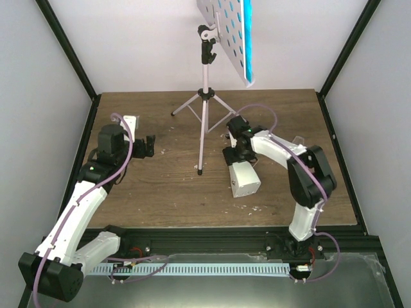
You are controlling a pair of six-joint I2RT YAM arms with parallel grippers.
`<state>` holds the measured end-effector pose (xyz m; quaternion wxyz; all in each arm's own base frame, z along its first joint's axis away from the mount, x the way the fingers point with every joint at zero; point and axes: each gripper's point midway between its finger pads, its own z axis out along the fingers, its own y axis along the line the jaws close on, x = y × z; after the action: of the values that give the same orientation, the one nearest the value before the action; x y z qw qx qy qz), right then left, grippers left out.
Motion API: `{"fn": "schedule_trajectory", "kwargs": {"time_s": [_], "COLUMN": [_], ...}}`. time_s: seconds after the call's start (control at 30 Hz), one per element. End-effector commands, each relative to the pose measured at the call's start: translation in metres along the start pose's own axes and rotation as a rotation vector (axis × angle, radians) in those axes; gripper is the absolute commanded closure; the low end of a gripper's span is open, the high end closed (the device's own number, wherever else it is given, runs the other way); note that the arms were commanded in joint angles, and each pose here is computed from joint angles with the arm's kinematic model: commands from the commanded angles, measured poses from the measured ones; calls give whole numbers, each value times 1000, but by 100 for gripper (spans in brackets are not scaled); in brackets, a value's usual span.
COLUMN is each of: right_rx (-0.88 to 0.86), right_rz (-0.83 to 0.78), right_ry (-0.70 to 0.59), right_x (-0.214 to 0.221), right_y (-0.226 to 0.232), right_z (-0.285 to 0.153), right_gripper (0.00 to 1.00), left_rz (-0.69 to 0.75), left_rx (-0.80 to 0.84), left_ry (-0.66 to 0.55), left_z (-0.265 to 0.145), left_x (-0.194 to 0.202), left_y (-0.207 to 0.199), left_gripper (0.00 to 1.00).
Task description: Pack up the instrument practice props
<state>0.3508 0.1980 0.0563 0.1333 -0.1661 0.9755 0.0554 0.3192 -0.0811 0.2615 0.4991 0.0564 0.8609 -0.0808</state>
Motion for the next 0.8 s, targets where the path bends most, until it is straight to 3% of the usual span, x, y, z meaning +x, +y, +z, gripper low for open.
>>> {"fn": "schedule_trajectory", "kwargs": {"time_s": [0.0,0.33,0.47,0.77], "right_rx": [-173,-454,-485,-523], "right_rz": [-32,-192,-305,-369], "right_ry": [-286,-715,-896,-1044], "right_x": [-32,-13,1,5], "right_y": [29,90,108,120], "right_z": [-62,-142,-160,-174], "right_gripper": [45,44,44,45], "left_rz": [-2,35,44,50], "left_rx": [13,18,10,16], "left_ry": [-42,-74,-80,-77], "left_z": [-3,-6,-6,-5], "left_x": [-4,-6,-5,-4], "left_y": [-2,-6,-5,-8], "left_gripper": [1,1,2,2]}}
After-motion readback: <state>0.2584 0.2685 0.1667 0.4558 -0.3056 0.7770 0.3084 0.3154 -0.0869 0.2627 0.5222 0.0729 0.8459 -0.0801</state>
